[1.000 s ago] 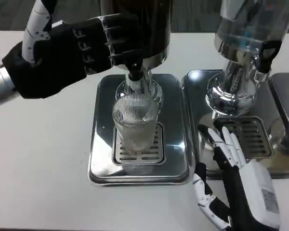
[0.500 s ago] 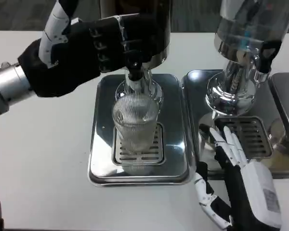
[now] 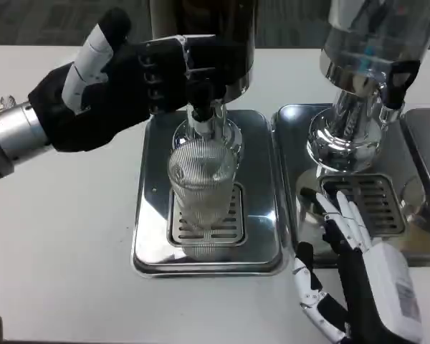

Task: Grasp the cup under the faucet to collect the drink, then remove the cup.

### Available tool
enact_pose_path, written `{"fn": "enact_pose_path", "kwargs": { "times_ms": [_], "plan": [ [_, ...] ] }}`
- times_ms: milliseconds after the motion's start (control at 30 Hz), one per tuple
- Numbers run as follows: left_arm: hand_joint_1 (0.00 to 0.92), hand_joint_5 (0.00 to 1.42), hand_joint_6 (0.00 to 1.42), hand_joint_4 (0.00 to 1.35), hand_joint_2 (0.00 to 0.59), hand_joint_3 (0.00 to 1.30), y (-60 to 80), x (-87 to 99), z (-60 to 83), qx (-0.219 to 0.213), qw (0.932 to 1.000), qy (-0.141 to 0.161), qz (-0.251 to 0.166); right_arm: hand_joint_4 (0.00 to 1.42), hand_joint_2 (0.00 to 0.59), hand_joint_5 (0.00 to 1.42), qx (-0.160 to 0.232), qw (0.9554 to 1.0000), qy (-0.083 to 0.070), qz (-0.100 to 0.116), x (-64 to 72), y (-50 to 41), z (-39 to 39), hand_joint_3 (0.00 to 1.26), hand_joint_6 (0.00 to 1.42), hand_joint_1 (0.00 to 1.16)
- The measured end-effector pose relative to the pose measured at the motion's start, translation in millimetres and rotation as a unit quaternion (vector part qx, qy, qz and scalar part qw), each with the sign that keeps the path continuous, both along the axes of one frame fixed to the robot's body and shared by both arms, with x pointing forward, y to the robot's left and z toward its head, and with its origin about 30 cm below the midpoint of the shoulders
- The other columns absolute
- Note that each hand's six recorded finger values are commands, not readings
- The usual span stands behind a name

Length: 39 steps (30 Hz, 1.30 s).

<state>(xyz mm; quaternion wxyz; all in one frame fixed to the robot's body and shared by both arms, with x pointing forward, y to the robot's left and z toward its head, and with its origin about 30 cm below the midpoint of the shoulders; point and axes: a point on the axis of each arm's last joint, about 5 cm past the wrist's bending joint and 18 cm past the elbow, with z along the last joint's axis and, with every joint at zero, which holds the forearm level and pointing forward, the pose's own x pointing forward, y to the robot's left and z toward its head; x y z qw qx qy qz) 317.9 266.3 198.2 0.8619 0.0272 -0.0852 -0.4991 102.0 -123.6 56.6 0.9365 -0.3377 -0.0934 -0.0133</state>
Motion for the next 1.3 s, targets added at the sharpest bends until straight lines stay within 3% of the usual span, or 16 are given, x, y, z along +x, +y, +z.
{"fn": "enact_pose_path", "kwargs": {
  "times_ms": [333, 933, 1167, 1300],
  "plan": [
    [0.000, 0.11, 0.09, 0.09, 0.087, 0.24, -0.7, -6.0, 2.1, 0.032, 0.9981, -0.053, 0.004, 0.03, 0.586, 0.03, -0.003, 1.0000, 0.005, 0.003, -0.8, -3.1, -0.2, 0.16, 0.27, 0.52],
    [0.000, 0.10, 0.09, 0.09, 0.083, 0.24, 0.6, -13.5, -0.1, 0.054, 0.9929, -0.105, 0.015, 0.02, 0.564, 0.03, 0.025, 0.9996, 0.012, 0.010, 5.7, -9.2, 4.5, 0.13, 0.23, 0.48],
    [0.000, 0.10, 0.09, 0.09, 0.081, 0.23, 0.1, -17.1, -0.1, 0.069, 0.9888, -0.131, 0.018, 0.01, 0.509, 0.01, 0.057, 0.9980, 0.013, 0.024, 9.6, -11.5, 8.5, 0.10, 0.23, 0.40],
    [0.000, 0.10, 0.09, 0.09, 0.081, 0.23, -0.8, -18.8, 0.8, 0.078, 0.9859, -0.147, 0.019, 0.01, 0.467, 0.01, 0.089, 0.9948, 0.021, 0.044, 15.0, -13.4, 12.0, 0.09, 0.23, 0.37]
  ]
}}
